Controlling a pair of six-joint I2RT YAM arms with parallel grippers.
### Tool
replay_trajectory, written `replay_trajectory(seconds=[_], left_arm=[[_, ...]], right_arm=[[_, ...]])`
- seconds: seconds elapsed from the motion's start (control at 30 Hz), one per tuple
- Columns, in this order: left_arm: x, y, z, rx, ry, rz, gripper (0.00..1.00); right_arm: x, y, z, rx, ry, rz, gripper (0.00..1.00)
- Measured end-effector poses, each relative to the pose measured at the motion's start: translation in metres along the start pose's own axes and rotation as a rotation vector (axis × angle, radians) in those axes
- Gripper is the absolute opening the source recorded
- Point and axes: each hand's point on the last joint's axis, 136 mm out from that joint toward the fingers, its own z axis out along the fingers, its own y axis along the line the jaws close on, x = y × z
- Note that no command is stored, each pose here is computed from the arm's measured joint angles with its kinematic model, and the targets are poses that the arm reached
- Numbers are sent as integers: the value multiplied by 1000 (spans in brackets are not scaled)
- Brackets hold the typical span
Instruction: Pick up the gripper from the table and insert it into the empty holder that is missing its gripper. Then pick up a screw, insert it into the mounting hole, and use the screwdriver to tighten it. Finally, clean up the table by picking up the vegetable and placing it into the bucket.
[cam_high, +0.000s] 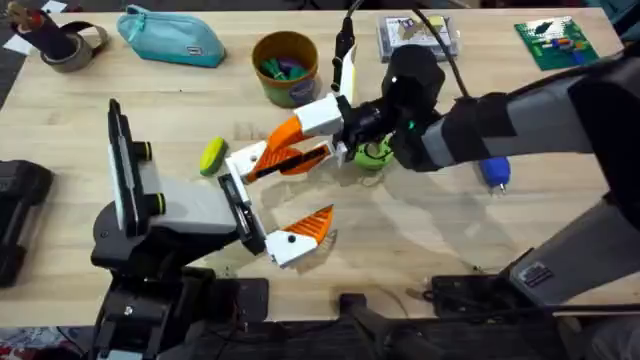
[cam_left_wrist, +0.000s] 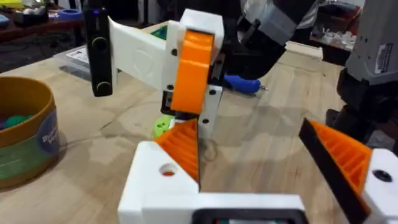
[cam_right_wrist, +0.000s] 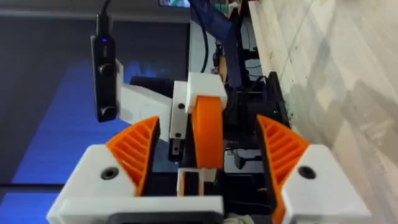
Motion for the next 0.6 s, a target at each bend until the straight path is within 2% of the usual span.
replay_trajectory(seconds=[0.3,0.5,0.6], left_arm=[[0,0,0,0,0,0,986],[0,0,0,0,0,0,988],[0,0,0,0,0,0,987]], right_arm=[[-1,0,0,1,-7,0,988],[-4,0,-4,1,-21,-7,994],[-11,7,-11,-9,-55,-80,995]])
